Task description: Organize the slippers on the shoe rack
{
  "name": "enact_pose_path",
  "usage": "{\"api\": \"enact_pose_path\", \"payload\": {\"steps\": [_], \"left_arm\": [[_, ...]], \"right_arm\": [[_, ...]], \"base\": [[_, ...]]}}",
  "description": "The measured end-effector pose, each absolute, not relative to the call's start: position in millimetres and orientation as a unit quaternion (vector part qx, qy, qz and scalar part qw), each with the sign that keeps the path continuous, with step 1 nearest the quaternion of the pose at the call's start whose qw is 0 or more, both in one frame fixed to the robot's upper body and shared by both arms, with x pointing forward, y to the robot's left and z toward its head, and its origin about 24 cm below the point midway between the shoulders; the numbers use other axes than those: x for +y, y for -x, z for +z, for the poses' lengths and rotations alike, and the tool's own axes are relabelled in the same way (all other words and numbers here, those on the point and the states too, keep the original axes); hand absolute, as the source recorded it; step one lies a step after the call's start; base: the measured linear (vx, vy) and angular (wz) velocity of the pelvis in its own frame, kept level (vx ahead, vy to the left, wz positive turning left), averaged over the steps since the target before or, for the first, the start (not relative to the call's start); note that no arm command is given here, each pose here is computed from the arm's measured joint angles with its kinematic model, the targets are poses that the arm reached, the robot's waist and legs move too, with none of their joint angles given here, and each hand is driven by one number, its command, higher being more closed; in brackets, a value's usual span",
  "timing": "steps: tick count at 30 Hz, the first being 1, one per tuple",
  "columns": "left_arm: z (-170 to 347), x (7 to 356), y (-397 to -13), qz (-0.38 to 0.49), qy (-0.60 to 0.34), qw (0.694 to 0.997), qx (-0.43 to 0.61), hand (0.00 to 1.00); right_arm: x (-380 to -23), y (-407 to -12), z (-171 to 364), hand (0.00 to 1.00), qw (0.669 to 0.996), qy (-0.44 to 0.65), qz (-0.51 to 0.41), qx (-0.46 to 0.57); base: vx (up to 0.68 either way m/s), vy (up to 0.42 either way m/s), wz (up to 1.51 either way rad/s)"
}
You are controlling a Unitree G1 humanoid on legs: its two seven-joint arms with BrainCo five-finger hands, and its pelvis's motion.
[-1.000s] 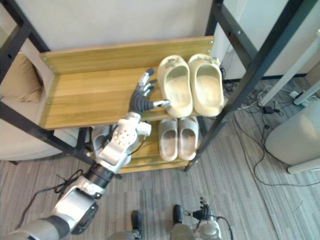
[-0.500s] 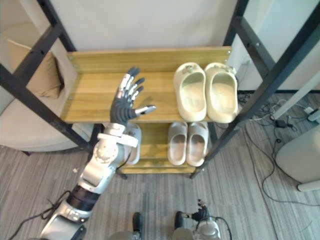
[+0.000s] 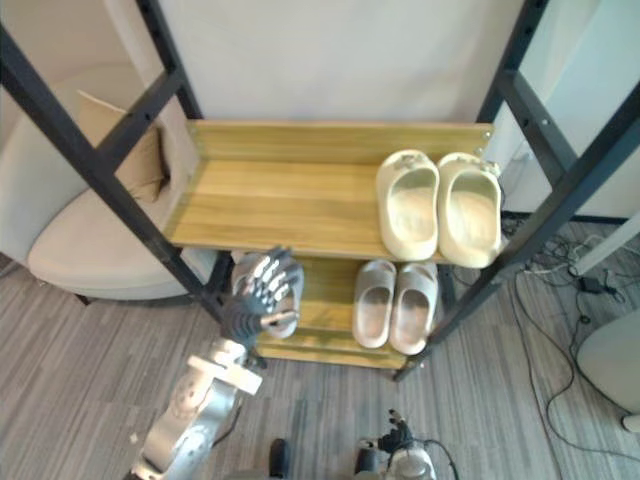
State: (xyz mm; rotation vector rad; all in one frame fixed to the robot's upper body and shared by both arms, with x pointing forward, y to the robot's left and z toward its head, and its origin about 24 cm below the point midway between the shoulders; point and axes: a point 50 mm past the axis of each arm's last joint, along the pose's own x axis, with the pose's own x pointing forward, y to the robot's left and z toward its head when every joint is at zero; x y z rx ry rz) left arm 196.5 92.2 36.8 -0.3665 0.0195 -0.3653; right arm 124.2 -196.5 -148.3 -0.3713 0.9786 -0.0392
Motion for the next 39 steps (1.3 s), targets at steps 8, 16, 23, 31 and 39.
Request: {"api": "enact_pose_path", "payload": {"steps": [8,16,23,31,39], "left_arm": [[-63,128,-163,-0.094,0.093,0.966,0.222,0.0],[-137,183,-113,0.027,-0.043,0.906,0.419,0.0],[-146,191,-103,0.077,-0.07,0.886,0.451,0.0],[-151,191,-100,0.099,-0.056,0.877,0.466,0.0],[-150,191,-105,0.111,-0.048,0.879,0.461,0.0]], "right_arm": [[-192,-121,-150,0.0,0.865,0.174,-0.015,0.471],[-183,-118,-152,0.0,0.864,0.167,-0.01,0.474],[-185,-117,-152,0.0,0.864,0.163,-0.019,0.476],[-185,-119,-152,0.0,0.864,0.163,-0.019,0.476],[-184,-131,-149,0.0,0.869,0.165,-0.016,0.467]], "base": [[0.0,-0.006,0.14],[0.0,-0.008,0.06],[0.0,-0.003,-0.13],[0.01,-0.002,-0.13],[0.04,0.041,0.32]]}}
